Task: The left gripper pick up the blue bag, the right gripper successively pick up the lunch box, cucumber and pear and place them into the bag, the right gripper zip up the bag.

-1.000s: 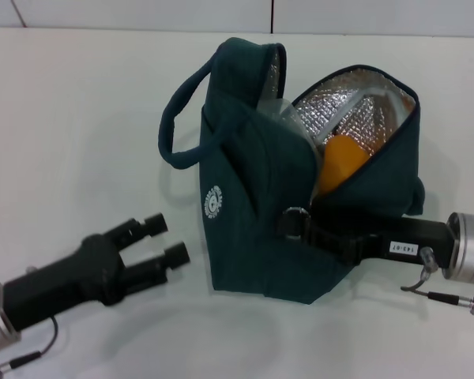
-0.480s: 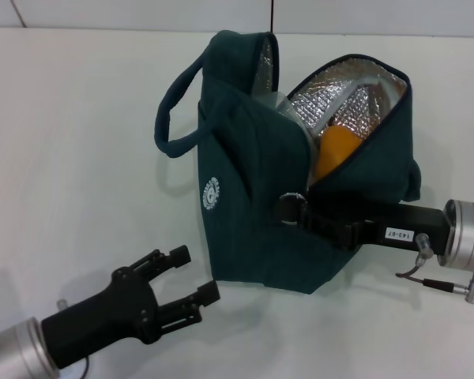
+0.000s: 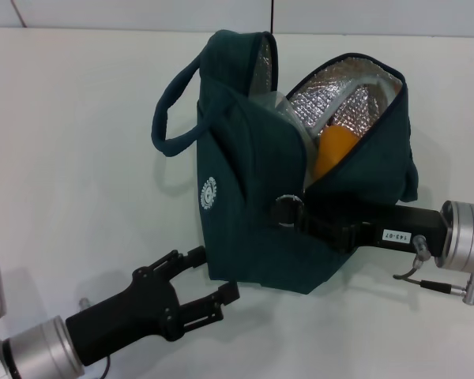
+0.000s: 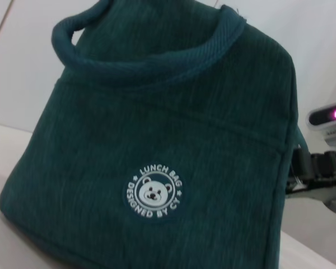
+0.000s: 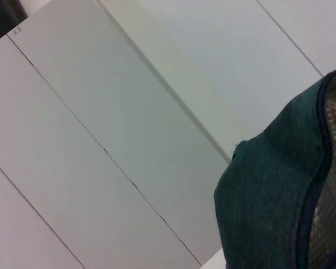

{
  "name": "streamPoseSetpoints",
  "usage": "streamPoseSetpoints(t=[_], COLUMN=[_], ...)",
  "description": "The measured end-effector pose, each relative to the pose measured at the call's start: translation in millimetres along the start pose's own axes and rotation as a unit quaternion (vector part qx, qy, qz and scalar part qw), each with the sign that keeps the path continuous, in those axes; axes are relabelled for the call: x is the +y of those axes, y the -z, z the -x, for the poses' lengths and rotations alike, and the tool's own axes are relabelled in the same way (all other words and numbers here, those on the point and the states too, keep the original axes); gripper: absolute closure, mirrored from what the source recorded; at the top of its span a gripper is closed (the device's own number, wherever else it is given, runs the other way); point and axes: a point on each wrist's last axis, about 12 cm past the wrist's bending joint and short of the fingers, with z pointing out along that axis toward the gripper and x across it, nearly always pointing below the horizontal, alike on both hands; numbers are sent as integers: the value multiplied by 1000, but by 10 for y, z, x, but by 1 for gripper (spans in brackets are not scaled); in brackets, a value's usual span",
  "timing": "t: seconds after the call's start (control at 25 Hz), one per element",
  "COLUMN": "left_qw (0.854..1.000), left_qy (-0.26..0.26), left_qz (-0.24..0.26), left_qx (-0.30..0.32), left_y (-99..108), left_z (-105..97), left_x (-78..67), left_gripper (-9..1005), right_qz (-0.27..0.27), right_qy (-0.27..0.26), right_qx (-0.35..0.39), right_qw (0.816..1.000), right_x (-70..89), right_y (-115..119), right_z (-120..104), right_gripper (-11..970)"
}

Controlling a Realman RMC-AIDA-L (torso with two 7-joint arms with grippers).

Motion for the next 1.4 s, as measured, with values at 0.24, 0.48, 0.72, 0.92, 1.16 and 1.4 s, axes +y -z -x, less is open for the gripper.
streamPoseSetpoints(t=[0.24,0.48,0.72,0.92,1.16,1.4], left_qw=[1000,1000,1000,1000,1000,999], left_qy=[-3,2,4,5,1,0], left_qz=[-1,2,14,20,29,32], left_qx=[-11,-9,-4,-5,6,12], left_y=[-78,-167,-251,-275,-308,-322], left_z=[35,49,63,77,79,75], left_x=[10,35,83,106,148,161], left_gripper=[108,108,109,131,291,485], right_qz=[1,3,-3,-9,-11,-10], right_qy=[6,10,13,14,15,14], right_qx=[1,3,8,10,13,13], right_qw=[1000,1000,1000,1000,1000,1000], right_x=[-6,-8,-28,-45,-50,-49], right_y=[-27,-50,-67,-71,-78,-78], right_z=[23,45,57,58,58,59], right_gripper=[950,949,949,949,949,949])
